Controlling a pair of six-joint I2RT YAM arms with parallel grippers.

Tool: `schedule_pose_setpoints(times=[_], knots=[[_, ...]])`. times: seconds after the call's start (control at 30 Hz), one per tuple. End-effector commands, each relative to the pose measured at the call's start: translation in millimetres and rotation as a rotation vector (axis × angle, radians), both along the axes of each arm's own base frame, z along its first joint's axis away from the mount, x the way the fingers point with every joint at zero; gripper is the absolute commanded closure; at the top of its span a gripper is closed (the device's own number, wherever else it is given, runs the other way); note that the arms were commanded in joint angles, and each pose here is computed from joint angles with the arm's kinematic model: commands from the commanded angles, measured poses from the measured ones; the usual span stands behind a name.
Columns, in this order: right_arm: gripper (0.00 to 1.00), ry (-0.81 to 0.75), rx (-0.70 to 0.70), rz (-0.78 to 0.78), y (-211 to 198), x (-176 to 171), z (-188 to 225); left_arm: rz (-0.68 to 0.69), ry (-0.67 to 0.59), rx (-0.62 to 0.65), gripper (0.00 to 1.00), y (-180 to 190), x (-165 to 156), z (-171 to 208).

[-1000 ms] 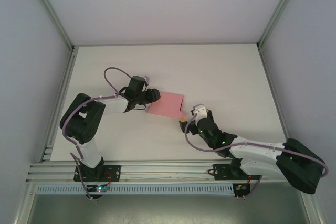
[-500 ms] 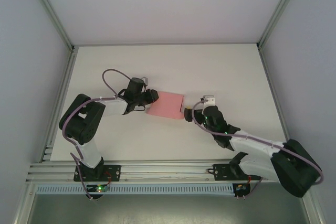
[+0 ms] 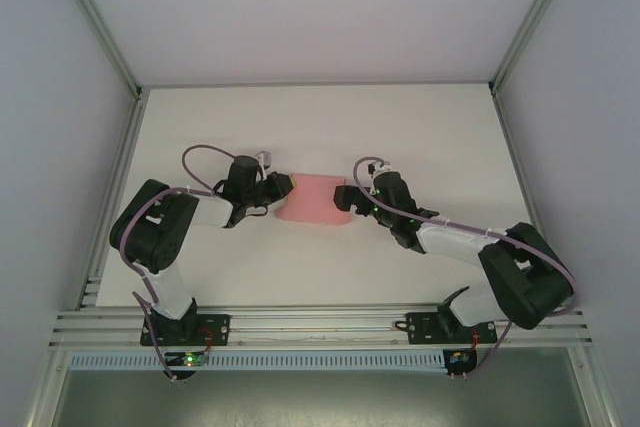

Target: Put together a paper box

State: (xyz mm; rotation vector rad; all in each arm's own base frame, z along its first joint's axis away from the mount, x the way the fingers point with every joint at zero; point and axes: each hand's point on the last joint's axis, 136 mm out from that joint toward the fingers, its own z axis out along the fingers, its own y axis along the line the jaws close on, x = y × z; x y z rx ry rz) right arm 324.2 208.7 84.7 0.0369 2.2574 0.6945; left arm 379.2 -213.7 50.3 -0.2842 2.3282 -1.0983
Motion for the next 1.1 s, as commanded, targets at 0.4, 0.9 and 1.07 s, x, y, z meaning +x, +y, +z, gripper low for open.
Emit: schedule_pose_setpoints(times=[0.4,0.9,1.07], knots=[[0.12,0.269,0.292,0.138,45,-1,-23,0.066,0.202,0.057,1.00,29,-37,-63],[0.28,0.311,0.370,0.192,62,3,-15,0.045,0.160,0.023,1.00,25,-34,-58],[0.46,0.286,0.399,0.206,65,6,-3,0.037,0.141,0.011,1.00,22,-31,-53]])
